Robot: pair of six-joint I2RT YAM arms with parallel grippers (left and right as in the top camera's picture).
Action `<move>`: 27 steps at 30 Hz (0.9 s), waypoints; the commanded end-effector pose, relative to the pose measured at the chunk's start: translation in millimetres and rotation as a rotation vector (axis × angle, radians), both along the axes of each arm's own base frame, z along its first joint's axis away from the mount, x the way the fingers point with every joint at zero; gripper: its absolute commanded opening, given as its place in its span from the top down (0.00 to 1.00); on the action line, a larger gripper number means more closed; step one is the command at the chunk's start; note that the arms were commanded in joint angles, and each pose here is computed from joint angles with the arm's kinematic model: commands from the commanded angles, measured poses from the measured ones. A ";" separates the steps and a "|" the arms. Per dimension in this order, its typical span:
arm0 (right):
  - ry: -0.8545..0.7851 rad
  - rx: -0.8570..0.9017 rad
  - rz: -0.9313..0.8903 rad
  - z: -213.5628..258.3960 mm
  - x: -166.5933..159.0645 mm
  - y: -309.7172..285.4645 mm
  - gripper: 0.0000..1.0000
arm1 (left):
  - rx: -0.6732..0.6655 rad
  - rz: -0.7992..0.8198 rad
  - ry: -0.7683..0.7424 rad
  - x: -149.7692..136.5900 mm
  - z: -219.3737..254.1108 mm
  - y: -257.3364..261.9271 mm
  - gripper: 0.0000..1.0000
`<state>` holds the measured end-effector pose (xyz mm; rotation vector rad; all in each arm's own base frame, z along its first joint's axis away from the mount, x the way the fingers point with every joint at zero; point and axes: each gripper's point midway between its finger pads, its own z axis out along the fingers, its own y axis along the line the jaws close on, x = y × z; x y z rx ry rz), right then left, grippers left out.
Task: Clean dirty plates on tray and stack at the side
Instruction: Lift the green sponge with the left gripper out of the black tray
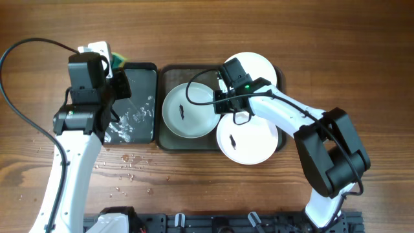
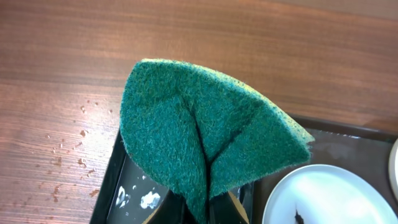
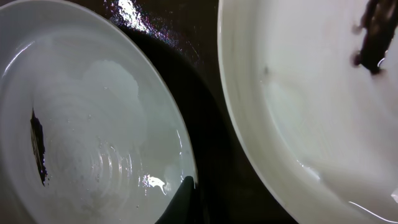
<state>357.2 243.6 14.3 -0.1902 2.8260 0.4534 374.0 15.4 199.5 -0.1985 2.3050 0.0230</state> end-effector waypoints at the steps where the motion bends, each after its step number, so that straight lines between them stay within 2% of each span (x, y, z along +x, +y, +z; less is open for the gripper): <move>1: -0.006 0.014 -0.010 5.0 -0.2 -0.3 0.95 | 0.007 0.006 0.015 6.6 -5.1 3.1 0.96; 7: -0.008 0.014 -0.010 5.2 0.3 -0.1 0.90 | -0.036 -0.018 0.104 9.2 -35.2 -5.0 0.96; 17: -0.008 0.015 -0.010 5.3 0.4 0.1 0.91 | -0.203 0.150 0.291 7.0 -102.2 -8.9 0.96; 21: -0.008 0.016 -0.013 5.3 0.5 0.1 0.89 | -0.281 0.091 0.315 7.5 -107.2 -25.4 0.96; 27: -0.009 0.017 -0.012 5.4 0.6 0.5 0.84 | -0.251 0.068 0.314 7.6 -107.3 -22.8 0.96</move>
